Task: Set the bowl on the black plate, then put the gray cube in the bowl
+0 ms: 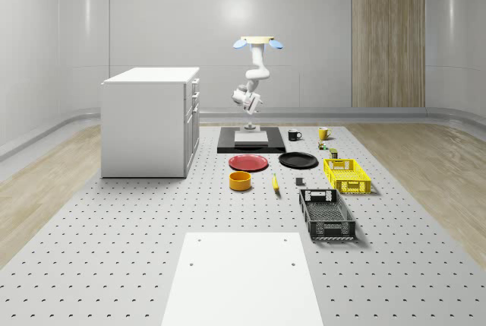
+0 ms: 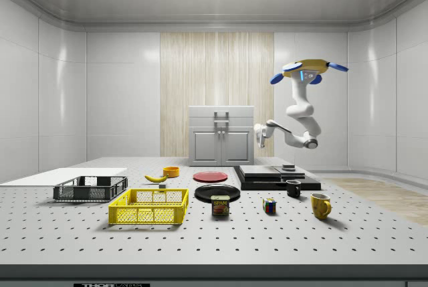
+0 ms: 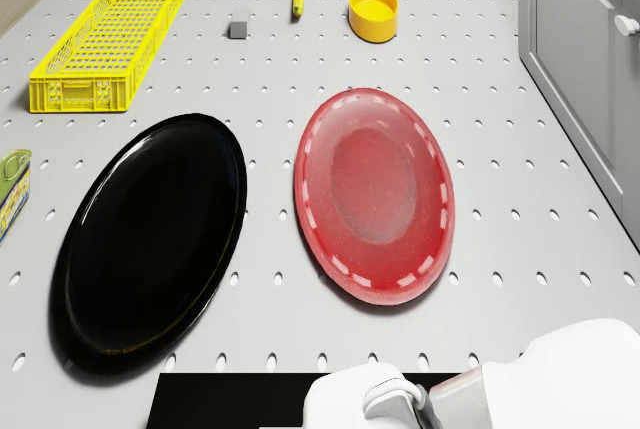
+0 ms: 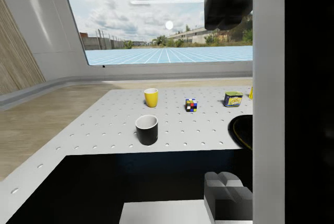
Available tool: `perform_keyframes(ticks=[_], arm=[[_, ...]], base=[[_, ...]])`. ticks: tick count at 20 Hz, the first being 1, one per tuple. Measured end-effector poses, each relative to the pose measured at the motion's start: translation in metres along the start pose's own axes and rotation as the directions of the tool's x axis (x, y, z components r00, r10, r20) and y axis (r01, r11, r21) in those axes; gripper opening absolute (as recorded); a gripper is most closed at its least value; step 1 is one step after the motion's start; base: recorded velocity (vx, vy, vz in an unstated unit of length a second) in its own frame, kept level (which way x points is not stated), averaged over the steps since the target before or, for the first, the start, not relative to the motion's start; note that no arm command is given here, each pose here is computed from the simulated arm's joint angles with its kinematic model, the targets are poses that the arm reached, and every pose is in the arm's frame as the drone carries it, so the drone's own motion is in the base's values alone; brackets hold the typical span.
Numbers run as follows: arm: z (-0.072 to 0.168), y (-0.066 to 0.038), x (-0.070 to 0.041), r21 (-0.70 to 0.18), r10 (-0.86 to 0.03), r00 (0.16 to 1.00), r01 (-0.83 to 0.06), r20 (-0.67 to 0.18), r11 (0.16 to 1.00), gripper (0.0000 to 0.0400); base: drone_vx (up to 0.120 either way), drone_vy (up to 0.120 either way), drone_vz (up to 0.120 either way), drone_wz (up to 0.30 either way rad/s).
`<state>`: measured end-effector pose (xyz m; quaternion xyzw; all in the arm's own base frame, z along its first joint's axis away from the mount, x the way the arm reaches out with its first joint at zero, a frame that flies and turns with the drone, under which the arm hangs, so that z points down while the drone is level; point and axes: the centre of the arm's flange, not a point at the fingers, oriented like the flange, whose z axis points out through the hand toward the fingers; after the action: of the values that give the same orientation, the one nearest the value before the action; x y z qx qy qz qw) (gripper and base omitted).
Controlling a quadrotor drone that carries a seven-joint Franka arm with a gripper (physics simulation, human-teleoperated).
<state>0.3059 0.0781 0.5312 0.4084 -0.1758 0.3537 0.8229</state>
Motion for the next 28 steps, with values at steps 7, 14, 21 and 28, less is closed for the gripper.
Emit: perform_keyframes(ticks=[7,14,21,28], arm=[[0.019,-0.042,-0.042,-0.425,-0.114,0.9,-0.084,-0.421,0.901,0.04],[0.032,-0.052,-0.053,-0.529,-0.186,0.83,-0.147,-0.526,0.836,0.04],[0.036,-0.054,-0.056,-0.554,-0.209,0.807,-0.167,-0.552,0.815,0.04],[0.037,-0.055,-0.057,-0.561,-0.216,0.801,-0.173,-0.559,0.809,0.04]], base=[[0.12,0.0,-0.029,0.0],[0.12,-0.091,-0.12,0.0],[0.12,-0.046,-0.063,0.0],[0.12,-0.063,-0.011,0.0]])
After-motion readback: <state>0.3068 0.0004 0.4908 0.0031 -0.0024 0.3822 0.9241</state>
